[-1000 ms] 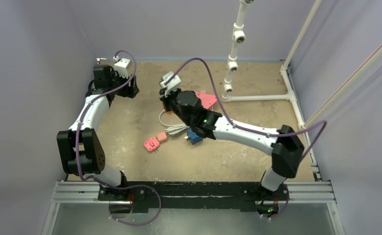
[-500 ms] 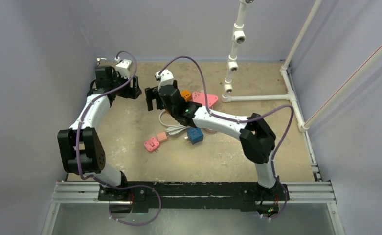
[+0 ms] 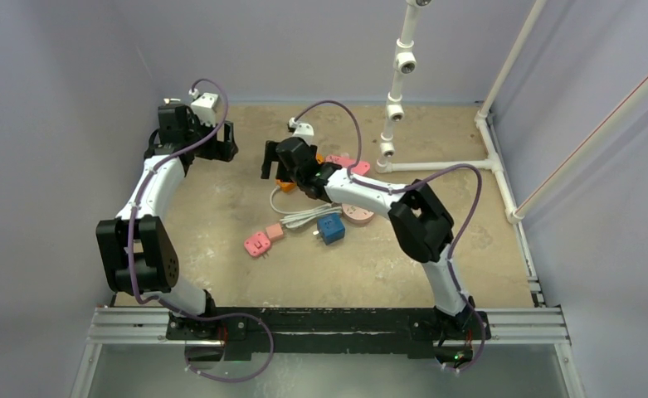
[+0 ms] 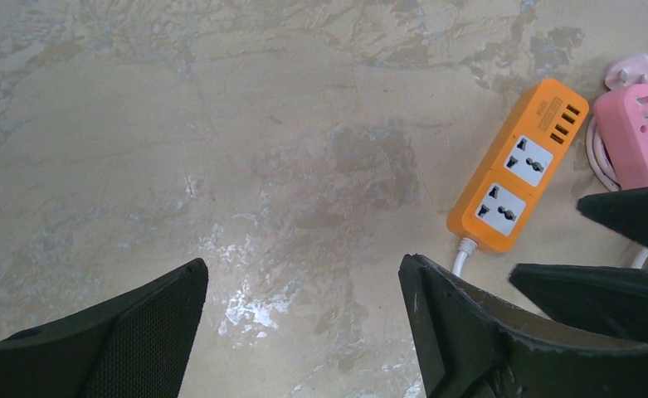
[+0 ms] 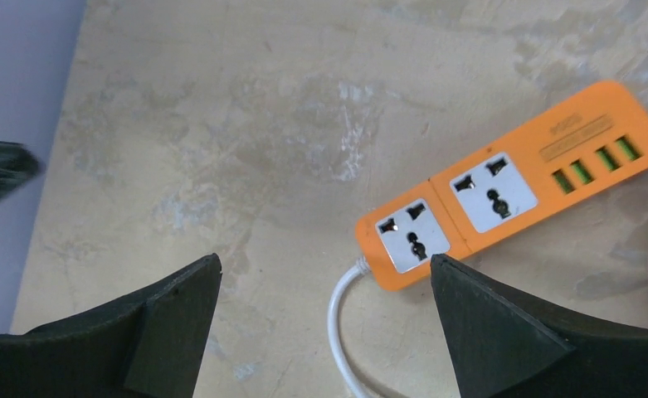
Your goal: Insert the plug
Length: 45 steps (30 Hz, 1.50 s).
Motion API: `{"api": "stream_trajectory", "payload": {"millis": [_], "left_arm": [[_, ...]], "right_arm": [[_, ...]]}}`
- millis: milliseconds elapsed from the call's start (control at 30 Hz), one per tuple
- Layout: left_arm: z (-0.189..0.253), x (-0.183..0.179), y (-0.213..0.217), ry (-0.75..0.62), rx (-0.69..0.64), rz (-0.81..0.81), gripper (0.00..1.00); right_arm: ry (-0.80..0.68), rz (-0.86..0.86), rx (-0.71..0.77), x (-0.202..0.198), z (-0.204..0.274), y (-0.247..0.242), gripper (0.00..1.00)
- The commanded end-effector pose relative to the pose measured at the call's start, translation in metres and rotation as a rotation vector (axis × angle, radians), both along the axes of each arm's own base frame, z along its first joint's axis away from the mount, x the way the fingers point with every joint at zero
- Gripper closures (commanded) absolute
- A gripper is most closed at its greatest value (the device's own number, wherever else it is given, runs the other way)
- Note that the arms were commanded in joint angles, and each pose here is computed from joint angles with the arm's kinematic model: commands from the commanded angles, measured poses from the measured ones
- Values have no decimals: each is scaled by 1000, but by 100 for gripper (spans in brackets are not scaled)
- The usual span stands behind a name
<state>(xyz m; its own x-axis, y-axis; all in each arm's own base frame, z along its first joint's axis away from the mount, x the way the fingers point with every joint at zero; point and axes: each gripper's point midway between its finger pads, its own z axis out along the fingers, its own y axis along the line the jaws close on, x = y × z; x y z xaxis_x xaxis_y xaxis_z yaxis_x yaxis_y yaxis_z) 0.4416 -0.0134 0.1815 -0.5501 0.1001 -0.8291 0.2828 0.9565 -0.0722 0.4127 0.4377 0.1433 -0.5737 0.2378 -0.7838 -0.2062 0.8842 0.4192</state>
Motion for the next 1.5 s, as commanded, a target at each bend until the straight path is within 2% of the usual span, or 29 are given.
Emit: {"api": "stream_trajectory", "payload": {"millis": [0, 233, 400, 767, 1133, 1367, 1467], "left_arm": [[15, 7, 8, -31, 9, 26, 14], [14, 8, 6, -29, 2, 11, 13], [13, 6, 5, -27, 9, 4, 13], [8, 4, 2, -15, -3, -13, 13], [4, 4, 2, -12, 4, -21, 14], [7, 8, 3, -18, -7, -10, 15], [9, 9, 4, -21, -6, -5, 16]], "right_arm": [[93, -27, 14, -1, -28, 8, 1], [159, -114, -20, 4, -62, -13, 1], [168, -167, -20, 23, -71, -28, 1], [159, -239, -12, 57, -76, -40, 1], [132, -310, -102, 80, -99, -43, 2], [70, -354, -249, 87, -120, -55, 13], [69, -335, -290, 81, -133, -50, 23]]}}
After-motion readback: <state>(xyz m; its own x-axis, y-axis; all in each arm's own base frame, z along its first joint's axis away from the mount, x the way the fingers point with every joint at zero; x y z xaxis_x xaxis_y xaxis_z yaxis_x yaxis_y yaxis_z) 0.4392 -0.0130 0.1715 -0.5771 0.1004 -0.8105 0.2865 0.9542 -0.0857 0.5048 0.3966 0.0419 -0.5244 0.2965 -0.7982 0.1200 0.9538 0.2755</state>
